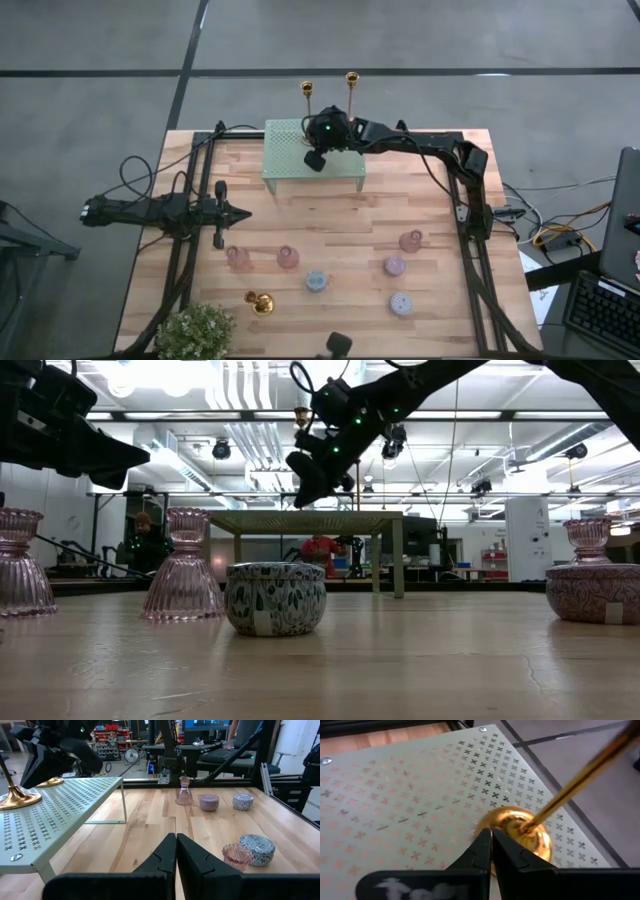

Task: Pick & Place candle stick holders
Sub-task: Adjust the gold candle holder on the shelf

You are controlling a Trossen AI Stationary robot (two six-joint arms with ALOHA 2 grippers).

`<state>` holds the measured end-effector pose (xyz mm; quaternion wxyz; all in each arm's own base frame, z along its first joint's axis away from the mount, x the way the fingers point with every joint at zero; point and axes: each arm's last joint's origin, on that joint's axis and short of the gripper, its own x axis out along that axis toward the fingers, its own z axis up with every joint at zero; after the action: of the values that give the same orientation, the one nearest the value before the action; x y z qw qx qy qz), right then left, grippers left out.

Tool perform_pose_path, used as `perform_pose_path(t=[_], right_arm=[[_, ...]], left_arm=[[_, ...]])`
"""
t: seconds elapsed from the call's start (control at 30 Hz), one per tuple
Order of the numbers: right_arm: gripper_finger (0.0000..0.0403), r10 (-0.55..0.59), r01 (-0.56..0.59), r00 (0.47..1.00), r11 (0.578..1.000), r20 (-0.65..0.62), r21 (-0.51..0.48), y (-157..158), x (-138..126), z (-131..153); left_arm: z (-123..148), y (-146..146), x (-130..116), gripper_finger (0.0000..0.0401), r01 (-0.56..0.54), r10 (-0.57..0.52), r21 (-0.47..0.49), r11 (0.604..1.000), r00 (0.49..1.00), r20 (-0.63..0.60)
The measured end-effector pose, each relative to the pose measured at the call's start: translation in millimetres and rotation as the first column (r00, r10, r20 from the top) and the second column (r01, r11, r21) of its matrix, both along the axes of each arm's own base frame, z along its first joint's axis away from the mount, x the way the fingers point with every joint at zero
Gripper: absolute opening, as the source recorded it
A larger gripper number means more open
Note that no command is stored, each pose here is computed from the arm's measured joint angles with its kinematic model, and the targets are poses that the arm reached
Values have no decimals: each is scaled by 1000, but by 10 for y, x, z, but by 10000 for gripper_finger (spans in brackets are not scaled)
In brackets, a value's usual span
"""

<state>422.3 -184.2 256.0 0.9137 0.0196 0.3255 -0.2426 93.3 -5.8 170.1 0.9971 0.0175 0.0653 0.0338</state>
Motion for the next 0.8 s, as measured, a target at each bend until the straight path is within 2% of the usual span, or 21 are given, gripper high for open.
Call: perform_pose_path(t=[0.8], right_arm=[[8, -77, 80, 995, 996, 63, -49, -153, -25, 61]], left_arm=[[0, 0, 0, 16, 0, 0, 0, 1000, 1000, 0]])
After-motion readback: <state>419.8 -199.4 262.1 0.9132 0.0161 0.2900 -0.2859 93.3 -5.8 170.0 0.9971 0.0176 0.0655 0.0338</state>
